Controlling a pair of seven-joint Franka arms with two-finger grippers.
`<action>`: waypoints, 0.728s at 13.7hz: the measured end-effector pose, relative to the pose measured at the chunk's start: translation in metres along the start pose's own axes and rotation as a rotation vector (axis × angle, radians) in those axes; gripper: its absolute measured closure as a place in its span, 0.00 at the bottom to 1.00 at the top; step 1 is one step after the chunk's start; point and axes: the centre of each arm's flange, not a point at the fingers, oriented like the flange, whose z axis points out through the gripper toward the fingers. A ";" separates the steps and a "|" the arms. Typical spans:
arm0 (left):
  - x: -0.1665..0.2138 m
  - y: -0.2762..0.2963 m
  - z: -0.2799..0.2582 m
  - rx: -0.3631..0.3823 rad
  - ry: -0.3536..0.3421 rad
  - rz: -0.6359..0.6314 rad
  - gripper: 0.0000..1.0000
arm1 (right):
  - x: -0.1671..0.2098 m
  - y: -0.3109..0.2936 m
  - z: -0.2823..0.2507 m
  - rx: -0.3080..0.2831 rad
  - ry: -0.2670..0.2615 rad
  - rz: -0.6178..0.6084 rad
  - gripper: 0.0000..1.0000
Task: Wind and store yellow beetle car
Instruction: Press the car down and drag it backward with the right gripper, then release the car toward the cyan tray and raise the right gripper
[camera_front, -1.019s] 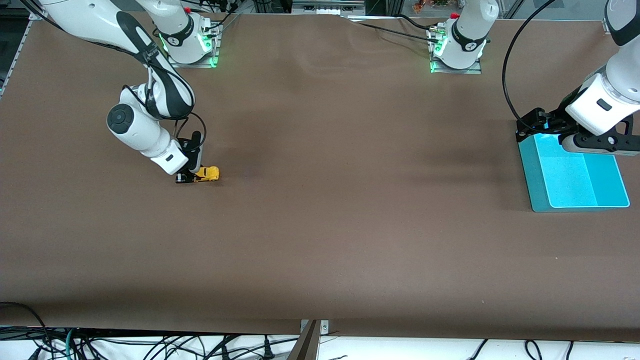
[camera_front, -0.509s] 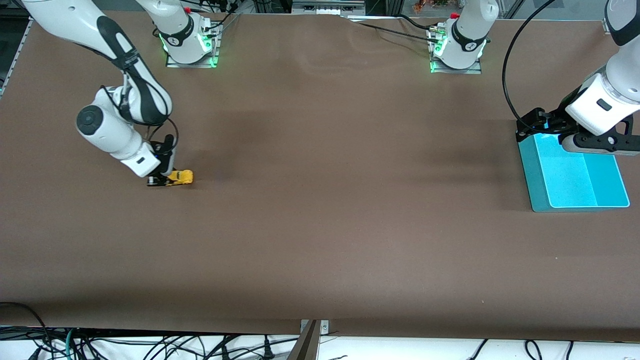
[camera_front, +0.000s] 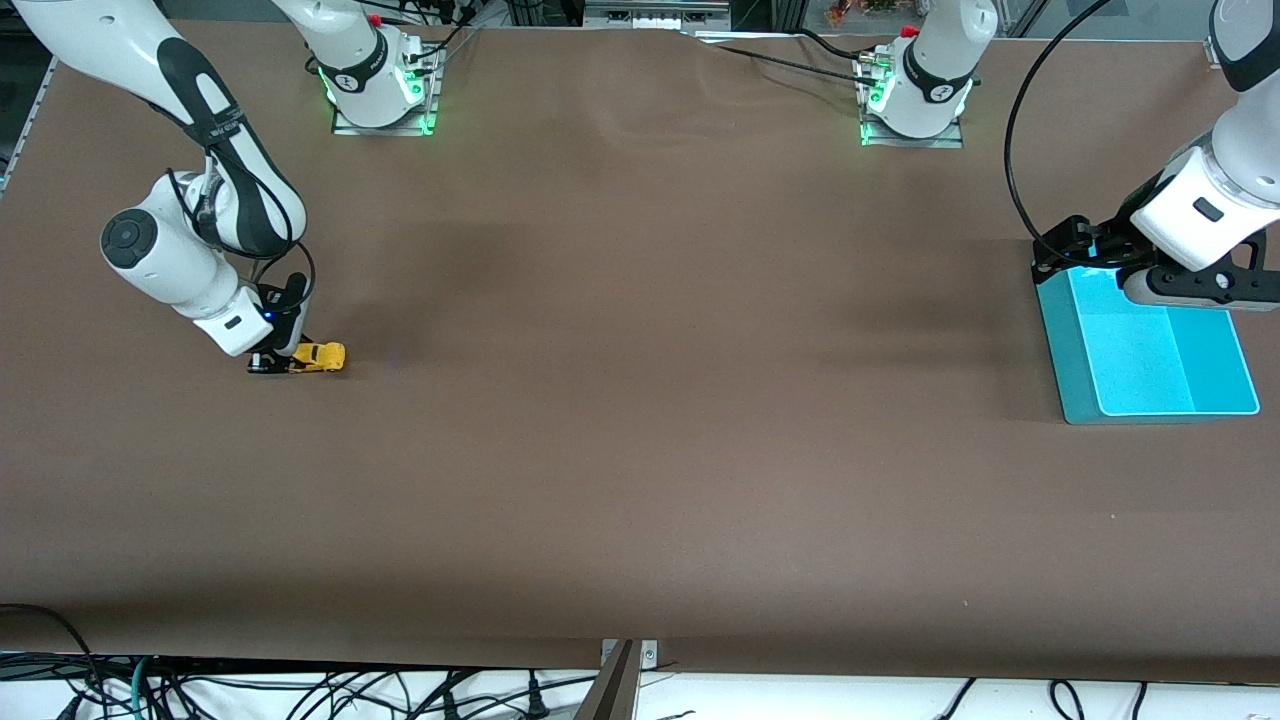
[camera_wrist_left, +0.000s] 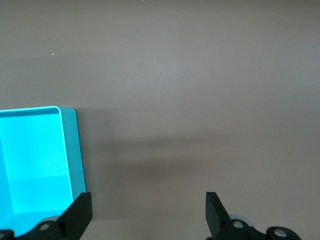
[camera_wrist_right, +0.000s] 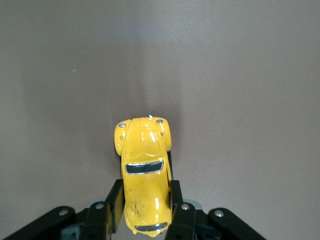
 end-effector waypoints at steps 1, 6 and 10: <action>0.000 0.000 0.000 0.000 0.000 0.000 0.00 | 0.000 0.000 0.000 0.000 0.000 0.000 0.59; 0.000 0.001 0.000 0.000 0.000 0.001 0.00 | 0.009 0.003 -0.001 0.018 0.008 -0.016 0.27; 0.000 0.002 0.000 0.000 0.000 0.004 0.00 | 0.035 0.038 -0.036 0.059 0.027 -0.052 0.00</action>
